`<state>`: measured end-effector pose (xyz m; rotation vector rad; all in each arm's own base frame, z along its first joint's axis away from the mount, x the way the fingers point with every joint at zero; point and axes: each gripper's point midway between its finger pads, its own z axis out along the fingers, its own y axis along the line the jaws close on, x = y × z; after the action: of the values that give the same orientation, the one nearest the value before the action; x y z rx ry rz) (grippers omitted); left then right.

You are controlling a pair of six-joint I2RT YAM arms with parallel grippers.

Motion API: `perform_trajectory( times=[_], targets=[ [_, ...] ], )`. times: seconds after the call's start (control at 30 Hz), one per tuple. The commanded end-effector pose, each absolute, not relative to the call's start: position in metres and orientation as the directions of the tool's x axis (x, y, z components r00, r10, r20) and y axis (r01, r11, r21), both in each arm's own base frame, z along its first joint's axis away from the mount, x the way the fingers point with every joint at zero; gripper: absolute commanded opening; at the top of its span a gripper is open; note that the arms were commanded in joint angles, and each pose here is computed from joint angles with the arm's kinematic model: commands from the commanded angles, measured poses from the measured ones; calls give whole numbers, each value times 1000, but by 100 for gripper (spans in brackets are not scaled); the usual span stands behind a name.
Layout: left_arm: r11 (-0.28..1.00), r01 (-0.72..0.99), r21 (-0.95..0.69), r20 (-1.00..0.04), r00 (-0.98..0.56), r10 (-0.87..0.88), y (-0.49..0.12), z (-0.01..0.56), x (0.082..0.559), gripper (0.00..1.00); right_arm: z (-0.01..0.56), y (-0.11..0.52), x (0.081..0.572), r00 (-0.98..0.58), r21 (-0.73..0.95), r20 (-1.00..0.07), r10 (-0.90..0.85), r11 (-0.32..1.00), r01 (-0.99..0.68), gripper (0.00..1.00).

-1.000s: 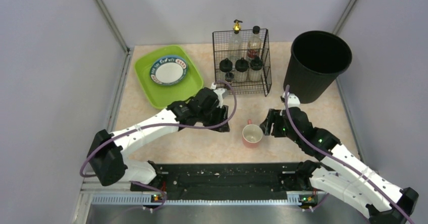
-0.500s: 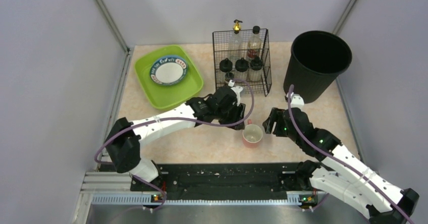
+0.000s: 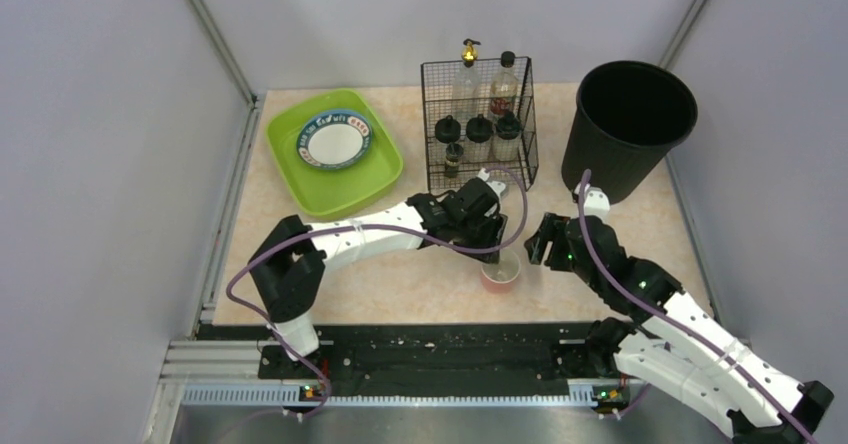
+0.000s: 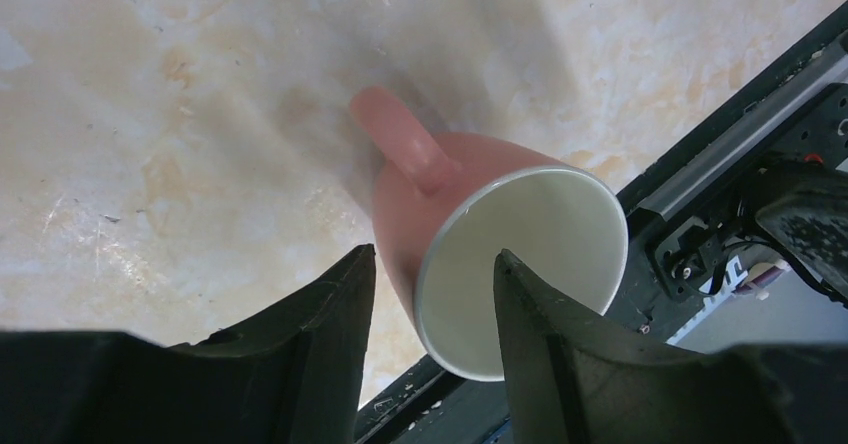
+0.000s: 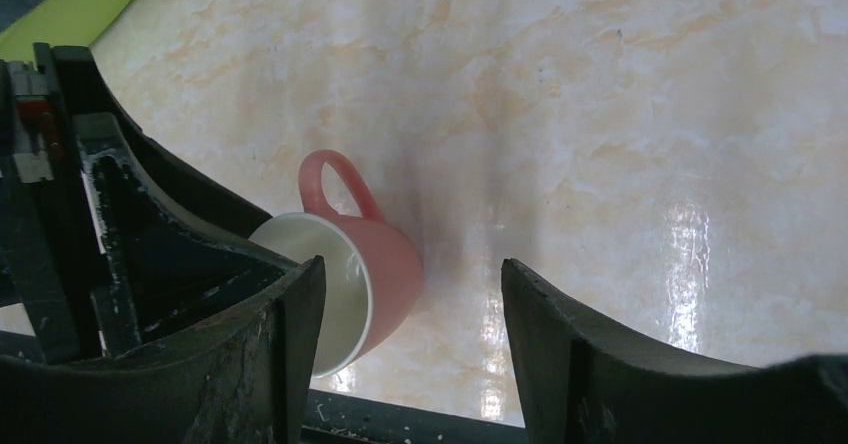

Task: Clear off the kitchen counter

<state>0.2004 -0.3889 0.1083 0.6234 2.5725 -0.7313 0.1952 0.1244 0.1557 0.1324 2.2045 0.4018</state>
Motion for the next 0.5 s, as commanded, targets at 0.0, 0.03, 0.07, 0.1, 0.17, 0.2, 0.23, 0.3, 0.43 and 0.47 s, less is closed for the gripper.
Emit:
perform_trajectory(
  times=[0.0, 0.03, 0.07, 0.1, 0.17, 0.2, 0.23, 0.3, 0.43, 0.47],
  targets=[
    [770, 524, -365, -527, -798, 293, -403, 121, 210, 52, 167, 123, 196, -590, 351, -764, 260, 935, -44, 64],
    [775, 523, -355, -523, -798, 299, -403, 118, 210, 51, 167, 123, 196, -590, 352, -765, 260, 935, -44, 64],
    [779, 522, -347, -521, -798, 303, -402, 116, 210, 50, 168, 123, 196, -589, 355, -765, 262, 934, -45, 64],
    [783, 520, -341, -519, -798, 304, -402, 114, 210, 49, 167, 123, 195, -591, 352, -764, 259, 935, -45, 64],
    [789, 518, -331, -514, -800, 310, -402, 109, 211, 47, 167, 123, 195, -591, 353, -764, 260, 934, -46, 64],
    [791, 517, -328, -510, -802, 312, -402, 107, 211, 45, 167, 123, 195, -591, 353, -763, 260, 934, -46, 64],
    [794, 515, -323, -503, -804, 317, -401, 103, 211, 42, 167, 123, 195, -591, 354, -763, 261, 934, -46, 64],
    [796, 516, -316, -493, -806, 326, -401, 99, 209, 39, 167, 123, 195, -592, 354, -763, 259, 934, -47, 64],
    [818, 504, -277, -498, -804, 326, -396, 94, 215, 35, 167, 124, 195, -592, 357, -763, 261, 933, -49, 64],
    [819, 504, -273, -498, -803, 328, -396, 94, 215, 34, 166, 124, 195, -593, 357, -762, 260, 933, -50, 64]
  ],
)
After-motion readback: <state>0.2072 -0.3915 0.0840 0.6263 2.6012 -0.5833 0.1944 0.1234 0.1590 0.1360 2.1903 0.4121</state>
